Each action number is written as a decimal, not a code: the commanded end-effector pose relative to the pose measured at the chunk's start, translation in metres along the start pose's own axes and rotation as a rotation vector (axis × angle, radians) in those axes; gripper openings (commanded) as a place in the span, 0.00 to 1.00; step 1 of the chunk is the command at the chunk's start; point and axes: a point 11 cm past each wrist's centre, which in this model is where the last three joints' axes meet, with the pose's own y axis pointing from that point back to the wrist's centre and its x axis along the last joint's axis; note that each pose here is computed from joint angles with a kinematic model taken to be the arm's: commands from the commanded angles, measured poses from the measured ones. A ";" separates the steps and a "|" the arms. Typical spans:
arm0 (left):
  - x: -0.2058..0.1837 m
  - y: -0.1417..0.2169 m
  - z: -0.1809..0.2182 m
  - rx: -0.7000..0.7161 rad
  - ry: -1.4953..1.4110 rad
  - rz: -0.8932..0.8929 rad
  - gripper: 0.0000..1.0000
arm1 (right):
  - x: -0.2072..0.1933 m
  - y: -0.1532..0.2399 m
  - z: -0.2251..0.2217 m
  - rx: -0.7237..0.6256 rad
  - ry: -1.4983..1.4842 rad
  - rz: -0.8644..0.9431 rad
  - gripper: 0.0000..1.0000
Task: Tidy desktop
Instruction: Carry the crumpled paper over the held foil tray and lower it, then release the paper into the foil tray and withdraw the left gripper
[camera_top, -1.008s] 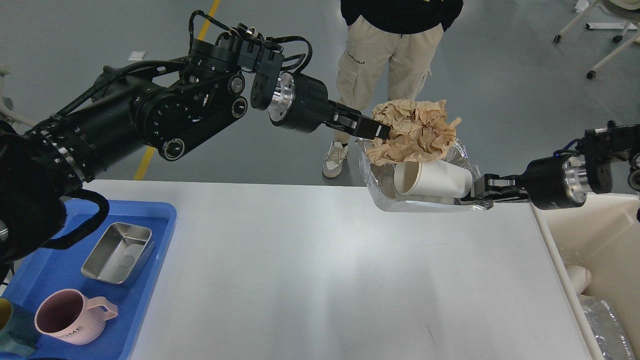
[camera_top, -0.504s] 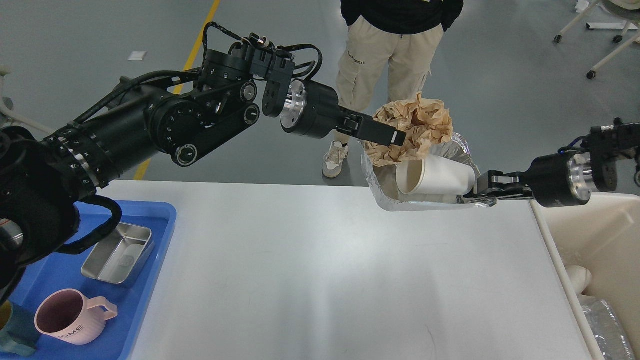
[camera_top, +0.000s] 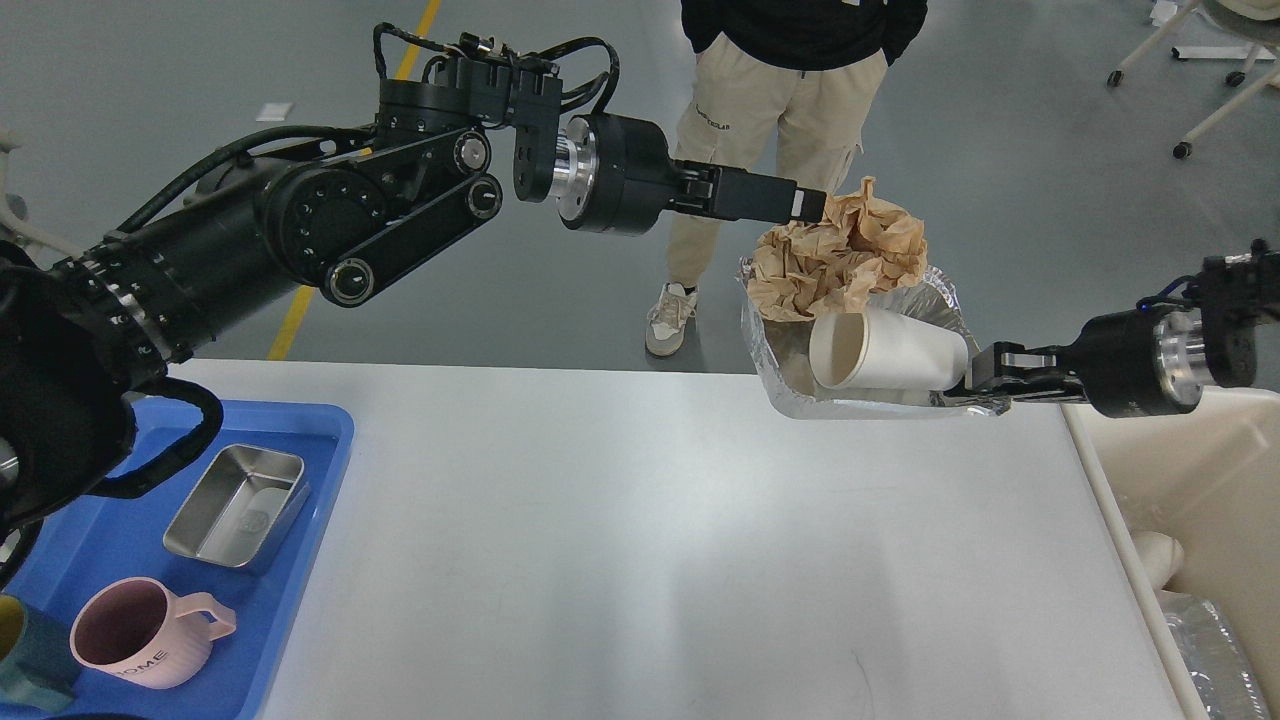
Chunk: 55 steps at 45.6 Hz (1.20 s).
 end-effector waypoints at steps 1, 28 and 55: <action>0.003 -0.004 0.008 -0.021 -0.001 0.005 0.97 | 0.002 0.003 0.001 -0.002 -0.002 0.008 0.00; -0.003 0.121 -0.086 0.103 0.316 0.323 0.97 | 0.001 0.008 0.007 -0.017 -0.017 0.015 0.00; -0.139 0.309 -0.151 -0.240 0.959 1.176 0.97 | -0.013 0.005 0.022 -0.035 -0.056 -0.007 0.00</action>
